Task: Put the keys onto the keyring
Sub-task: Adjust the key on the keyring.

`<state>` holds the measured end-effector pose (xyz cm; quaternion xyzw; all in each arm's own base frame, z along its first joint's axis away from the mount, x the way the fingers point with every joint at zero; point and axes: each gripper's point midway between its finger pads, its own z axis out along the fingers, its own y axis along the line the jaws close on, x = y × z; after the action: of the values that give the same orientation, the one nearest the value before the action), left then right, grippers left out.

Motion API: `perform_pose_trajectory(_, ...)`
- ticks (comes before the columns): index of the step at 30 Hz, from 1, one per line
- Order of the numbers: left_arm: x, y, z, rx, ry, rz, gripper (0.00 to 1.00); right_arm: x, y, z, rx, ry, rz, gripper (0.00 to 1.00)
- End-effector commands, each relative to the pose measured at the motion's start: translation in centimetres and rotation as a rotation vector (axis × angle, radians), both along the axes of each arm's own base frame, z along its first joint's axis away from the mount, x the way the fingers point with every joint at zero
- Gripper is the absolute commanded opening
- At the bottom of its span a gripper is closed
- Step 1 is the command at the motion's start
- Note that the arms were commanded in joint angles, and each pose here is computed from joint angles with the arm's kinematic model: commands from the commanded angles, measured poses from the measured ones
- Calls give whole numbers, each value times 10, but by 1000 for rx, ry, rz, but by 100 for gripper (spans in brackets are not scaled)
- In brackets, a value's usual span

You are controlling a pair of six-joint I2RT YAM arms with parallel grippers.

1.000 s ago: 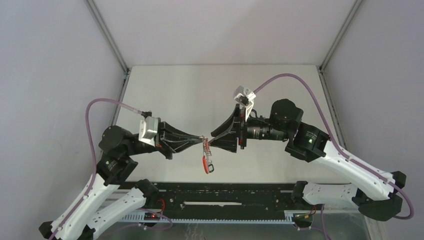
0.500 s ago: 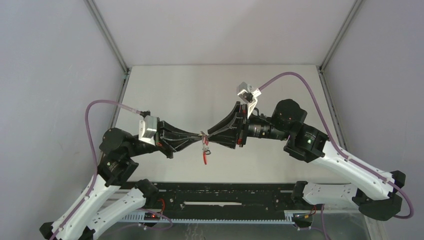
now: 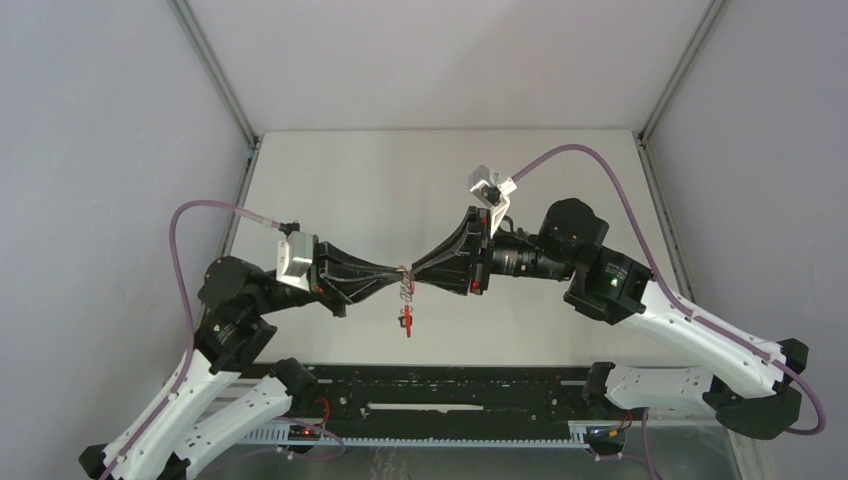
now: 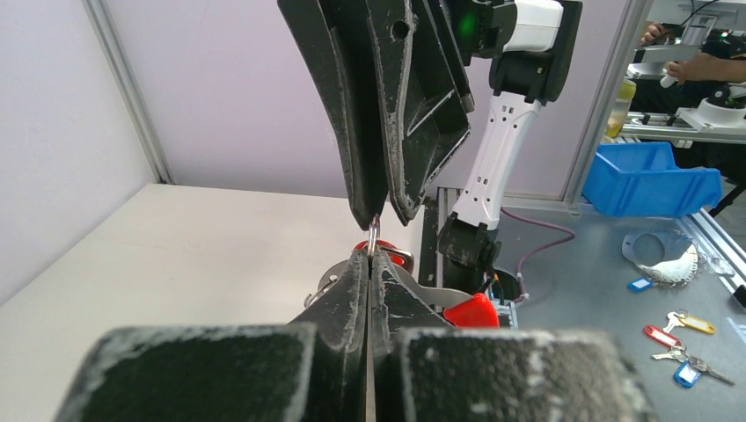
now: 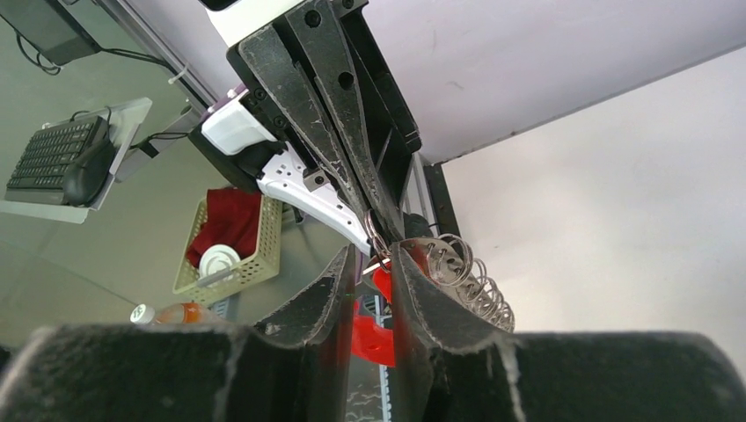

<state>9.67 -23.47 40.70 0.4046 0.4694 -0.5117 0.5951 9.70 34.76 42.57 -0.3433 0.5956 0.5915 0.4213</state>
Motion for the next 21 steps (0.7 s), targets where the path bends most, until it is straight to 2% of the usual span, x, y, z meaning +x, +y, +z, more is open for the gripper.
perform_pose_trajectory(1, -3, 2, 4, -17, -33, -5, 0, 2, 2, 8, 27, -13, -12, 33)
perform_pose_trajectory(10, -5, 2, 4, -15, -39, -15, 0, 10, -8, 3, -3, -26, -76, 37)
perform_pose_trajectory(14, -4, 2, 5, -18, -39, -12, 0, 6, -4, 5, 7, -24, -42, 37)
perform_pose_trajectory(18, -3, 2, 4, -16, -39, -7, 0, 0, -1, 7, 19, -21, -1, 27)
perform_pose_trajectory(21, -2, 3, 3, -13, -41, -1, 0, -4, 0, 7, 21, -21, 23, 12)
